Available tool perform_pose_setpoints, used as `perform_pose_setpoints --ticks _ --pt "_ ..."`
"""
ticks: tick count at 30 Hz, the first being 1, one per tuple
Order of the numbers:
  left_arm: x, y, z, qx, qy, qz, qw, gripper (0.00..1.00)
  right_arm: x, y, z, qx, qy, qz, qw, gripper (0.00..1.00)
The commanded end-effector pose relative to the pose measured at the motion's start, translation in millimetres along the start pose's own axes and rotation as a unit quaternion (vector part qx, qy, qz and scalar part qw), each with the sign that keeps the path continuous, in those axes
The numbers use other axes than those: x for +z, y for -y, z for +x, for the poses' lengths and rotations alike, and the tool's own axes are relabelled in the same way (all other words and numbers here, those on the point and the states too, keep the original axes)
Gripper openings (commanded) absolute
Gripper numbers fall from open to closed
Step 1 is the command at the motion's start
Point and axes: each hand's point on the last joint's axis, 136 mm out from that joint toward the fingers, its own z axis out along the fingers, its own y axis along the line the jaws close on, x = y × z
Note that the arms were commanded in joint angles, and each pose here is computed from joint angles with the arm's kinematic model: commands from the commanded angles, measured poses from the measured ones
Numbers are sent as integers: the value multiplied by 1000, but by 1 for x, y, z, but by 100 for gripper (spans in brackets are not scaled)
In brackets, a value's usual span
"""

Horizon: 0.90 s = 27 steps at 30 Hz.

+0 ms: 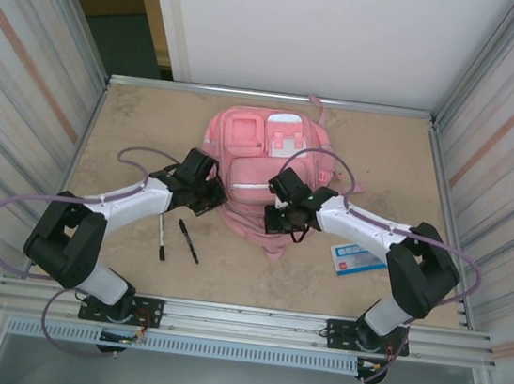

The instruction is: Pack the student bag

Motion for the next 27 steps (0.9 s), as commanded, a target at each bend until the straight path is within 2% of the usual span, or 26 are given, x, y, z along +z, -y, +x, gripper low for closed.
perform_pose_setpoints --ticks 1,4,9,14,15,17,19,20,21,22,24,27 --pt "-14 21 -22 55 29 28 998 0 -30 -1 -1 -20 9 -1 1000 0" --pt "-11 12 -35 72 13 2 997 0 -41 10 4 -15 9 1 1000 0" --pt "-14 4 -59 62 11 9 998 0 -56 33 10 -1 9 3 1000 0" --pt "-15 6 -90 90 10 -11 996 0 -63 26 13 -6 22 -26 999 0" --pt "-12 4 -95 74 -4 -3 997 0 -61 22 12 -6 23 -35 999 0" --pt "-8 18 -101 42 -41 69 996 0 -58 12 7 -7 29 -43 999 0" --pt "-9 23 -111 27 -41 85 995 0 -54 -2 1 -13 34 -53 998 0" --pt "-13 22 -117 31 -31 72 996 13 -53 -10 -4 -15 38 -58 997 0" --pt "-19 20 -120 34 -22 54 998 37 -51 -18 -9 -17 41 -61 997 0" --pt "-26 18 -119 38 -16 44 998 49 -50 -24 -14 -18 45 -62 997 0" --pt "-45 16 -111 63 0 39 997 62 -51 -37 -23 -18 53 -62 996 0" --pt "-67 -7 -78 75 4 14 997 69 -52 -57 -30 -27 64 -71 995 0"
